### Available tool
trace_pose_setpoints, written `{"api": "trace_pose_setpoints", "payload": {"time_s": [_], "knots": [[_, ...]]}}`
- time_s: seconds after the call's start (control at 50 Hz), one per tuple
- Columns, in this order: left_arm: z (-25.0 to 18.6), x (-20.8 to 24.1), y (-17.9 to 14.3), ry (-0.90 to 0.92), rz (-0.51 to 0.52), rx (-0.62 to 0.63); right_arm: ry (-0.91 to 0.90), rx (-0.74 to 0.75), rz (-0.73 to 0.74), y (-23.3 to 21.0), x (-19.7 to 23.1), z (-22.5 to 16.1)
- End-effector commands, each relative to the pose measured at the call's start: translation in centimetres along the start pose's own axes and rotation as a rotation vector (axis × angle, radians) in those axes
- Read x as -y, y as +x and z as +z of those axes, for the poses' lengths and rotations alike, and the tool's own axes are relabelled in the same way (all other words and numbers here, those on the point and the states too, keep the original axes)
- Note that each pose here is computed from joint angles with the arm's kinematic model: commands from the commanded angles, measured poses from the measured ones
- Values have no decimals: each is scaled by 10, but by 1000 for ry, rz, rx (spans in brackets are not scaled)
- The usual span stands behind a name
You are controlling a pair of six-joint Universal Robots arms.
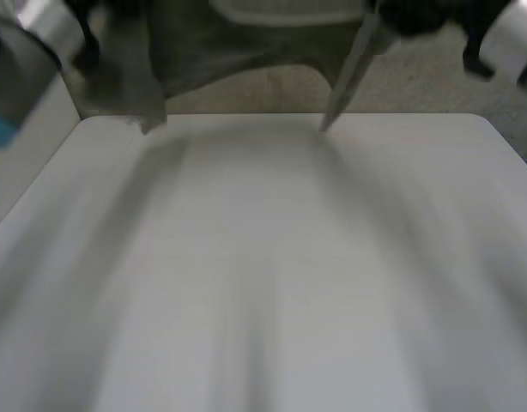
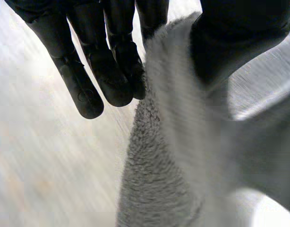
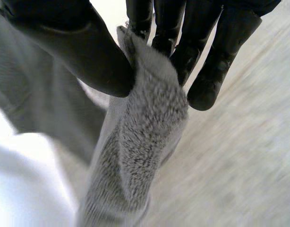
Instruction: Fold the towel.
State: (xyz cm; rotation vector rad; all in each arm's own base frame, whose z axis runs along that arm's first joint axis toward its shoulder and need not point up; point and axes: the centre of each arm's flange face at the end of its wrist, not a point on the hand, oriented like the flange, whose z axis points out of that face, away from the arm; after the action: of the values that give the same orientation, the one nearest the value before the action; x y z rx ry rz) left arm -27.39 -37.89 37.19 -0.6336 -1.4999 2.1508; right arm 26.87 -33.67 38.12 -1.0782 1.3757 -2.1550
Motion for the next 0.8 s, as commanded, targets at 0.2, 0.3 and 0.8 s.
{"api": "trace_pose_setpoints", "payload": {"time_s": [0.2,0.3,0.8], "knots": [[-137,-192,51,-635,193,-260,-400,221,-21,-56,-140,-99],[-147,-195,53,-661,175,-257,-445,204,-35,-53,-150,-110],[-141,-178,55,-627,12,-188,-601,-156,445,-67,-160,-139]]}}
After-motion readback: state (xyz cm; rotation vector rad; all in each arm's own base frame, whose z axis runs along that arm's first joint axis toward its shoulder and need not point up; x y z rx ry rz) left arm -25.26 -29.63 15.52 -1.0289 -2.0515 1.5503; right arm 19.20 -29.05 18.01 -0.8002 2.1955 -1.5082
